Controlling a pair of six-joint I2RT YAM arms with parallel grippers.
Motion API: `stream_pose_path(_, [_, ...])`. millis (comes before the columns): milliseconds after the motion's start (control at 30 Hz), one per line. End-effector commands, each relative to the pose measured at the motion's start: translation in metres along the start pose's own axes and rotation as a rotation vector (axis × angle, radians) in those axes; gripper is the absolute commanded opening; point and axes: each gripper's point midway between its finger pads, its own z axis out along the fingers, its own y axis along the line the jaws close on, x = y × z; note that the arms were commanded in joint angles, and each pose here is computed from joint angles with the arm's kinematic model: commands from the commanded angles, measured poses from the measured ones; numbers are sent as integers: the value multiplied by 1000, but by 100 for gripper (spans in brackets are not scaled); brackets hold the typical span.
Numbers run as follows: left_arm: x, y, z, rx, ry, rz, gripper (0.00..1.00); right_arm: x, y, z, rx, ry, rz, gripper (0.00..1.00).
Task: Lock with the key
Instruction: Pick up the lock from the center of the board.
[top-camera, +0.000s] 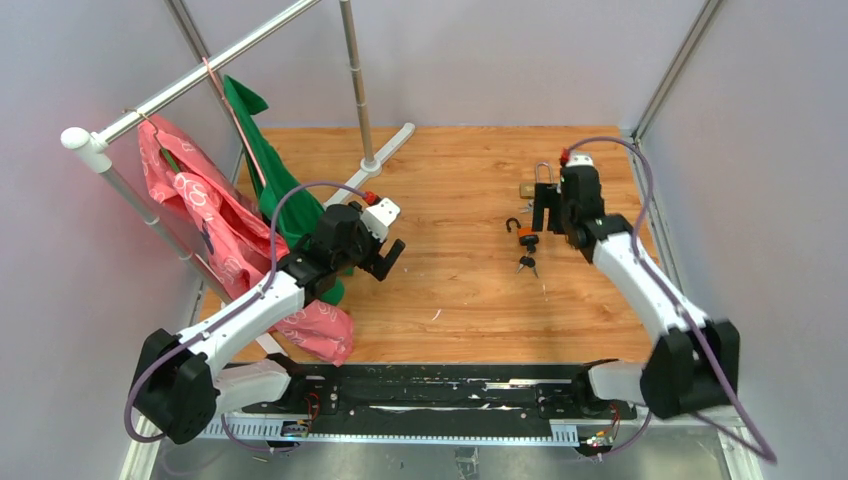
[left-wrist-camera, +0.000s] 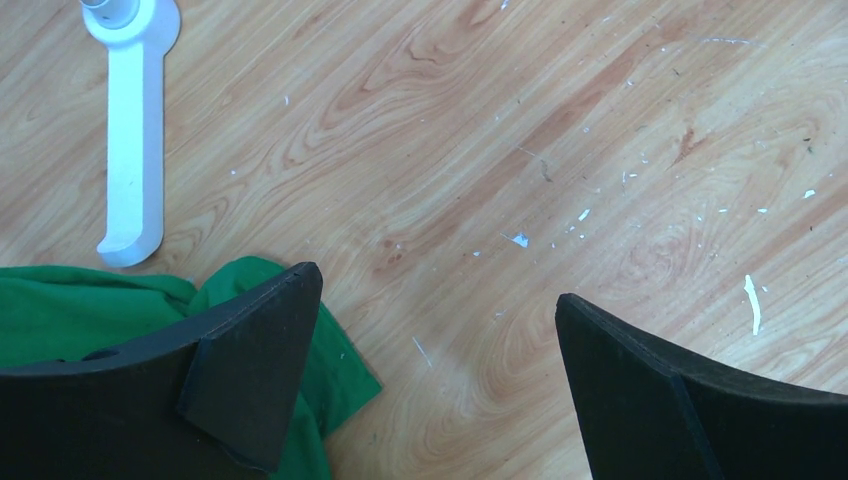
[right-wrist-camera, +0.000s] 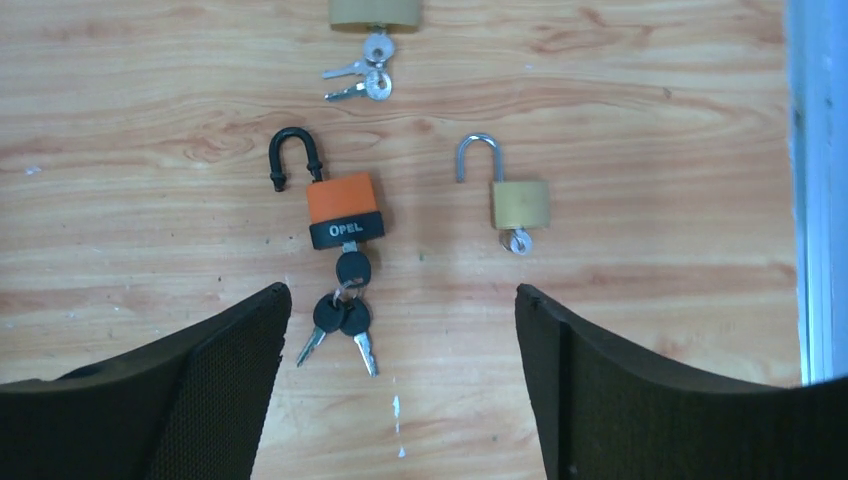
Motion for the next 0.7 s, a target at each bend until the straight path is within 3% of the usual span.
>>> stream_pose_path(0, [-4,-5,1,41,13,15,100,53,5,19,-63,423,-165,81])
stream_pose_path(100, [1,-8,4,57,31,17,100,68,11,37,-85,539,-206,79])
stream_pose_path(233, [5,-11,7,73,48,19,100,74,47,61,-243,578,-165,80])
stream_pose_path(433, [5,-9,6,70,53,27,100,87,52,101,-215,660,-196,80])
stream_pose_path(667, [9,-10,9,75,70,27,100,106,50,118,-201,721,-232,72])
